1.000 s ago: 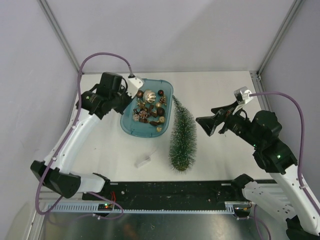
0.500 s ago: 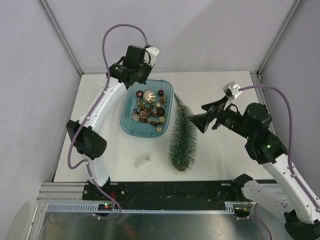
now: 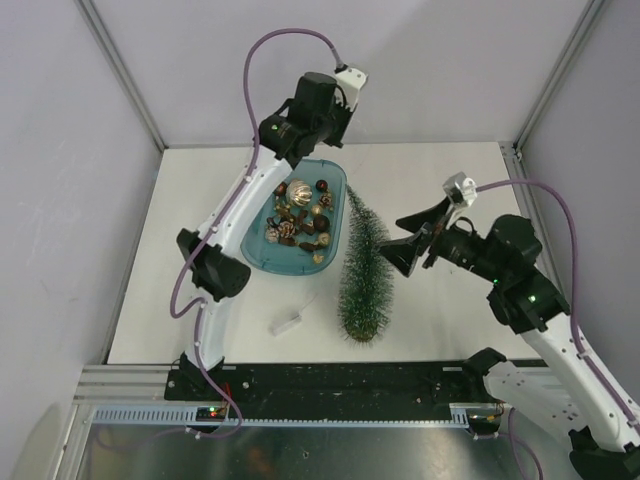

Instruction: Decorate the small christmas tree

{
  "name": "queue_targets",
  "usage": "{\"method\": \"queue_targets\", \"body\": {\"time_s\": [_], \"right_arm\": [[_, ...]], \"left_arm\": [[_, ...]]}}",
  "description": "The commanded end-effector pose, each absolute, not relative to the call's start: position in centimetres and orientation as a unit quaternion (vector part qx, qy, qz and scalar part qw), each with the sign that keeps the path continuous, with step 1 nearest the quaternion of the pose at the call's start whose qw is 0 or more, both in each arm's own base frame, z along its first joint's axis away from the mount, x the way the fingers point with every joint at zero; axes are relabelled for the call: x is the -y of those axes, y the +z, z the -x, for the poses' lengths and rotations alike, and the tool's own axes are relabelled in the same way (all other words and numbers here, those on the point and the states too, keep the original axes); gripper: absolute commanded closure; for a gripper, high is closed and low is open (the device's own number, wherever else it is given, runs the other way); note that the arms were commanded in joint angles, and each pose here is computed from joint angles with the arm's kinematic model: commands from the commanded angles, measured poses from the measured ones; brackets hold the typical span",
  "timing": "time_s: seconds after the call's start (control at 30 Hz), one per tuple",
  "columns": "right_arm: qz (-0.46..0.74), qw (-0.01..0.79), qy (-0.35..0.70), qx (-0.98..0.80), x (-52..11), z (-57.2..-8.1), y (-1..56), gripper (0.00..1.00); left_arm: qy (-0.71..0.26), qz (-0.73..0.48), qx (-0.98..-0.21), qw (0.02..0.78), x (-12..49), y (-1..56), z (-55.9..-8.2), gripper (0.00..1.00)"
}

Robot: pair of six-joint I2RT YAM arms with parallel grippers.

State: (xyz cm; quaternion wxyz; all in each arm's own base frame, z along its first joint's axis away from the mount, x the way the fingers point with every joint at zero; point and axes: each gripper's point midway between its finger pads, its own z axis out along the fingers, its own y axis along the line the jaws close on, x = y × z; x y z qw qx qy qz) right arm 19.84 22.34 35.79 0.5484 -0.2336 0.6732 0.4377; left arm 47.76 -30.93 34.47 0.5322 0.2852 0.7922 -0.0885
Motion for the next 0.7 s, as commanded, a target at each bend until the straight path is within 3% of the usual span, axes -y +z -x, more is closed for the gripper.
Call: {"method": "queue_targets", "body": {"time_s": [0.0,0.17,0.37,0.5,0.67], "right_arm": [[0.220,0.641,0.409,-0.610,-19.1,-18.8,40.6,0.01],[0.178,0.697,0.353,-0.598,-14.9,-19.1,42.9,0.01],[0.087,0.704,0.261,-0.655,-10.1,-24.3,40.6,0.02],[0.096,0.679,0.270,-0.676,-10.1,-28.0,38.5,0.08],[0.146,0.656,0.309,-0.673,-11.7,-29.3,36.7,0.12]], "left_arm": [[-0.128,-0.292,-0.769,0.554,35.0,35.7,-47.1,0.88],[-0.174,-0.324,-0.760,0.536,38.7,33.9,-45.8,0.82],[-0.222,-0.371,-0.728,0.533,41.9,33.8,-44.5,0.73],[-0.240,-0.412,-0.701,0.531,43.5,33.8,-43.2,0.67],[-0.241,-0.444,-0.685,0.525,44.5,33.3,-42.2,0.64]]}}
